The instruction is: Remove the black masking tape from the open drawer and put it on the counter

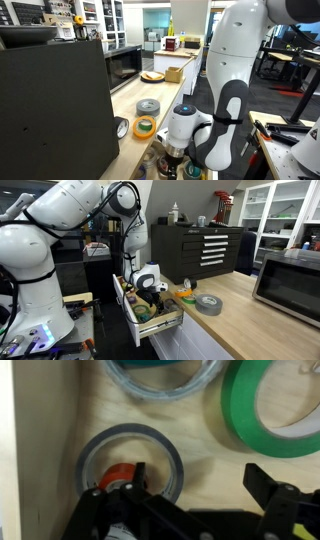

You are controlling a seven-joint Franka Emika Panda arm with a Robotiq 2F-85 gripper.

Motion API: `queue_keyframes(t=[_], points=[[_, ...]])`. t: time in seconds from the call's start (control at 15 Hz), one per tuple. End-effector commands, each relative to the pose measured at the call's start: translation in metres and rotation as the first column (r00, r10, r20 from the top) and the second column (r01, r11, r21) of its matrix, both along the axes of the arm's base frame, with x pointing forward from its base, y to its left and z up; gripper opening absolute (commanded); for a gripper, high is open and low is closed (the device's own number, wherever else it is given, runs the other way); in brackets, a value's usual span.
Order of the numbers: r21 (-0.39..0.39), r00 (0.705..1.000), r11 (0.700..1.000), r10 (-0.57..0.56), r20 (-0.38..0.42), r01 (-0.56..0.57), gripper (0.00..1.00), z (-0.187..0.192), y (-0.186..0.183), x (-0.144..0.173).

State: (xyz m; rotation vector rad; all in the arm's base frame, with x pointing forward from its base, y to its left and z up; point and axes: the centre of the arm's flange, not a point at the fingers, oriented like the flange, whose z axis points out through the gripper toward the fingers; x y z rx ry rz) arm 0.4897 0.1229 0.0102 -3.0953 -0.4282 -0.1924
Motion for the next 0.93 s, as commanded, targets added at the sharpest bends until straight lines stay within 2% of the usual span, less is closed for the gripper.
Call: queue_keyframes(t=[0.0,0.13,0.2,0.27,0.87], points=[[0.027,0.999,0.999,-0.038,0.019,0.038,1.0,-0.006,-0.01,-0.002],[0.033,0.999,0.998,-0.047,0.018,0.047,1.0,-0.009,-0.016,-0.003],[0.037,0.998,0.998,-0.052,0.019,0.051,0.75,-0.01,-0.018,-0.003],[0.04,0.998,0.998,-0.052,0.019,0.051,0.74,-0.011,-0.02,-0.003],[0.067,0.997,0.995,-0.073,0.04,0.07,0.14,-0.008,-0.028,-0.003]])
